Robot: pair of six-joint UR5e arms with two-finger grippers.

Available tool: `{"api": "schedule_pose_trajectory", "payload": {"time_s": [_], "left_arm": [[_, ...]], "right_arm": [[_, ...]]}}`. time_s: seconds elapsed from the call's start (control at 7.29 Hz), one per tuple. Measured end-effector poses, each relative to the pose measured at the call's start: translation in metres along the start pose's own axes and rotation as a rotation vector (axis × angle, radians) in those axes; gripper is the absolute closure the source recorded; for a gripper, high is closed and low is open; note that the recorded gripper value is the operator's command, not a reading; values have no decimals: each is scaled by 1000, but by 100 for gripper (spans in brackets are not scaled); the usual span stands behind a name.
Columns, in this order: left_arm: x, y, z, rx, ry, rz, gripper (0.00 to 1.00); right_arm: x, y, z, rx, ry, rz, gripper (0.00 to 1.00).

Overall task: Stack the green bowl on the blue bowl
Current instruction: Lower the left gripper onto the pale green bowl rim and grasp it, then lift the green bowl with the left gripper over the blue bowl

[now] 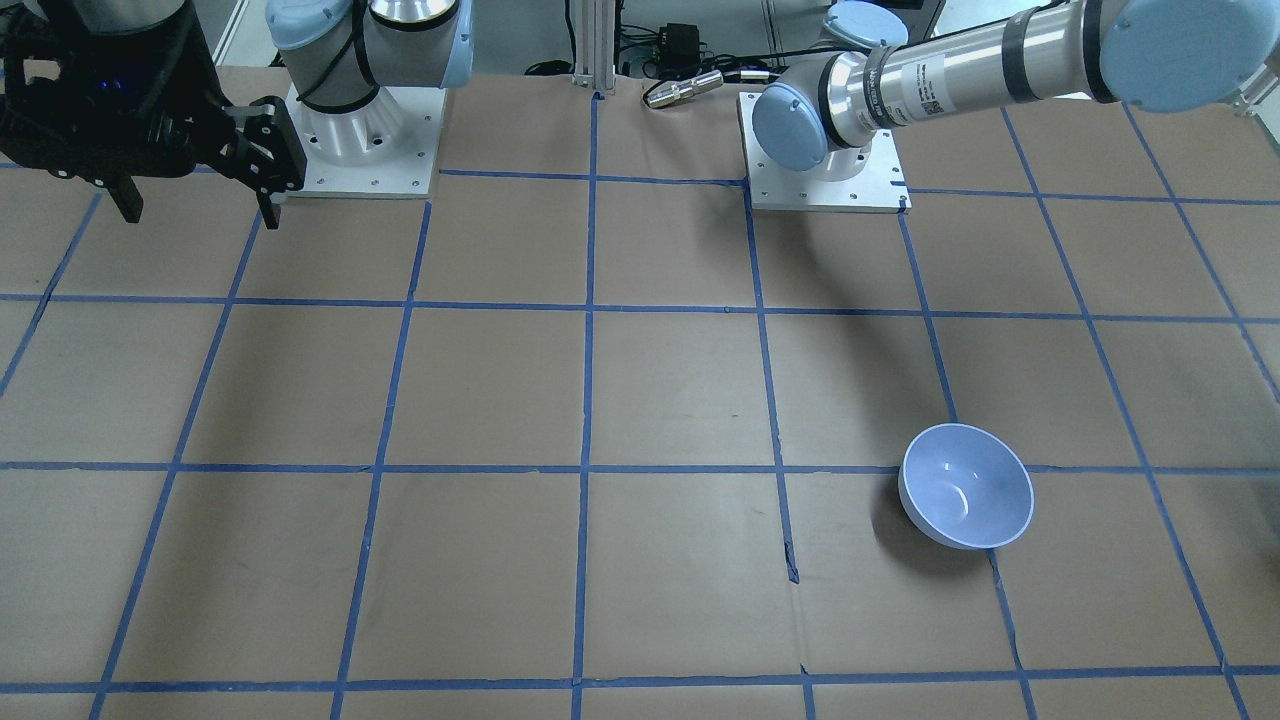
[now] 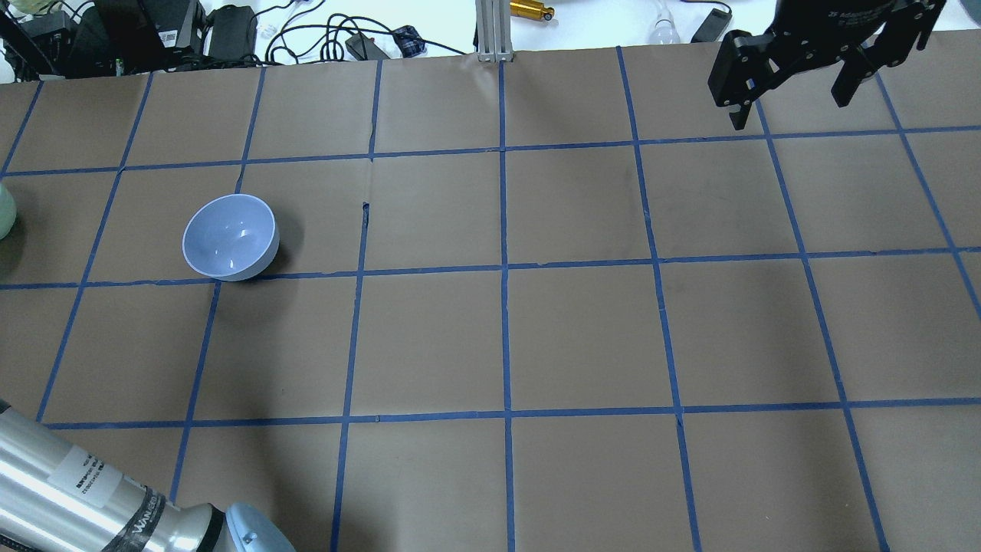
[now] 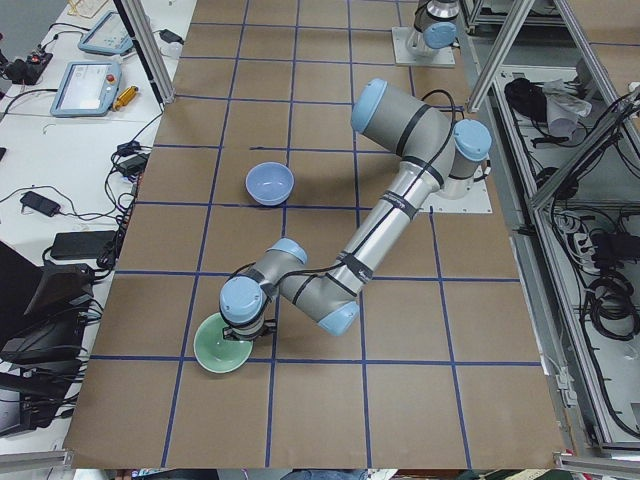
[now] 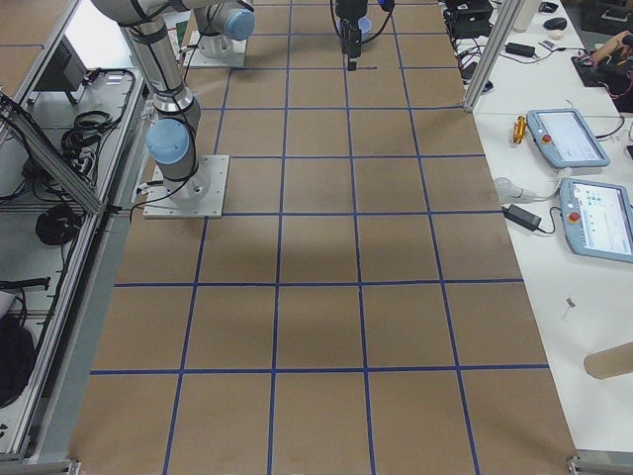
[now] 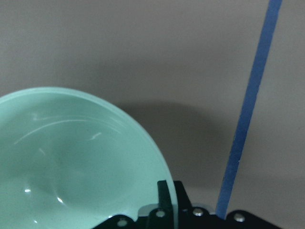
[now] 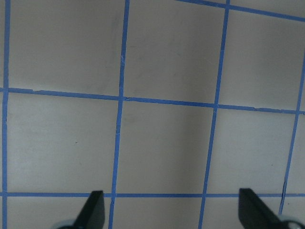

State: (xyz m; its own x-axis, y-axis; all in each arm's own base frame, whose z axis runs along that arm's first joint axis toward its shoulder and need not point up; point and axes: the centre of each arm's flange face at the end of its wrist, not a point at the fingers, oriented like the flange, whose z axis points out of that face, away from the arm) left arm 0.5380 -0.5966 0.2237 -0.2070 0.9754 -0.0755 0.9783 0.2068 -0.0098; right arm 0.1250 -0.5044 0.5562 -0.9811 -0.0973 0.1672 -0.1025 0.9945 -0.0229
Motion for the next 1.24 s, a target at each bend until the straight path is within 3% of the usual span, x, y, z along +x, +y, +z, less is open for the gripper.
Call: {"api": "schedule_pose_trajectory", "payload": {"time_s": [0.27, 0.55, 0.82, 1.24], "left_arm": [[-2, -9, -24, -11, -15, 9, 100], [-4, -44, -57, -23, -28, 43, 100], [-1, -109, -93, -12, -44, 100, 100], [26, -235, -136, 7, -47, 215, 100]], "right_arm": [[0, 0, 0, 0, 0, 0, 0], [0, 0, 0, 0, 0, 0, 0], [0, 0, 0, 0, 0, 0, 0], [0, 0, 0, 0, 0, 0, 0]]}}
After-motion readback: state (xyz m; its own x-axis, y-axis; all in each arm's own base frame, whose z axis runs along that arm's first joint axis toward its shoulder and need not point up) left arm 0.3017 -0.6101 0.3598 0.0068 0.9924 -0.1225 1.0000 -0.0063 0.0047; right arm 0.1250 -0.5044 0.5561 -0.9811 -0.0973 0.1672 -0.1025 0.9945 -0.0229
